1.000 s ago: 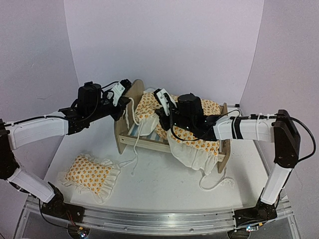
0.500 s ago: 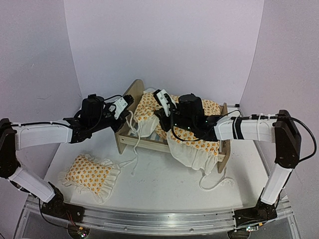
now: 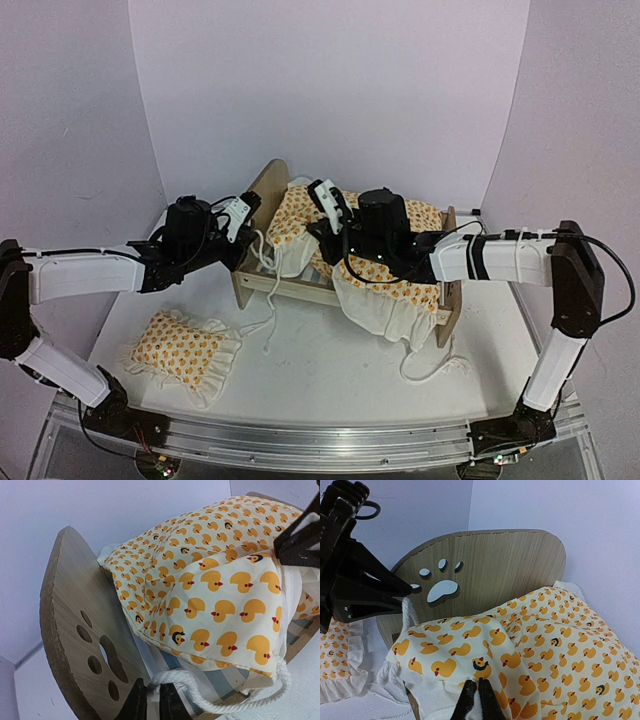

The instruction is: Set up the pet bed

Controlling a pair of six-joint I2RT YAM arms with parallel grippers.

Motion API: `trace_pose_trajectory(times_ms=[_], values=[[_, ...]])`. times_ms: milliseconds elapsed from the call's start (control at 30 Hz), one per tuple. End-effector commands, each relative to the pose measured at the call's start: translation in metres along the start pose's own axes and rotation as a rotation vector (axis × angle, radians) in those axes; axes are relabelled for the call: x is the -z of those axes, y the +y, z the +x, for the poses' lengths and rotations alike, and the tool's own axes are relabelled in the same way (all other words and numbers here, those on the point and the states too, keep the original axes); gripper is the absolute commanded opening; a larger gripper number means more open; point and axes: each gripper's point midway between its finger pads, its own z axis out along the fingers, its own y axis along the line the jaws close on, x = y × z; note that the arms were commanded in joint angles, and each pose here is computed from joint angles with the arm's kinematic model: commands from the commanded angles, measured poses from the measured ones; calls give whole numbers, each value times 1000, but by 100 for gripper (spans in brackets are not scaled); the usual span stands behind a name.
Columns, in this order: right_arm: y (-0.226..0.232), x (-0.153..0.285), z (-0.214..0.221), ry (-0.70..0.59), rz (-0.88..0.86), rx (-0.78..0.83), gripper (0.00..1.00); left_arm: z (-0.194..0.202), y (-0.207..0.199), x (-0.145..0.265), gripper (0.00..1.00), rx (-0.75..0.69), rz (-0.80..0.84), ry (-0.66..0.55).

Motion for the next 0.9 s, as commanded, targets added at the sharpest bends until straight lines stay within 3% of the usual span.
trace_pose_trajectory(times_ms=[0,267,400,700,867], values=[[-18,14,-42,-97,70,-67,0,-27,14,9,2,108,-23,-23],[-16,14,-41,-96,59,-66,0,-88,23,21,0,-47,-42,-138],[-13,14,-41,-98,47,-63,0,-101,26,25,0,-123,-73,-126],[-11,13,-38,-92,37,-49,0,-68,22,14,0,-232,-131,27],[-11,15,-37,-89,37,-49,0,-30,11,-4,0,-293,-147,143]])
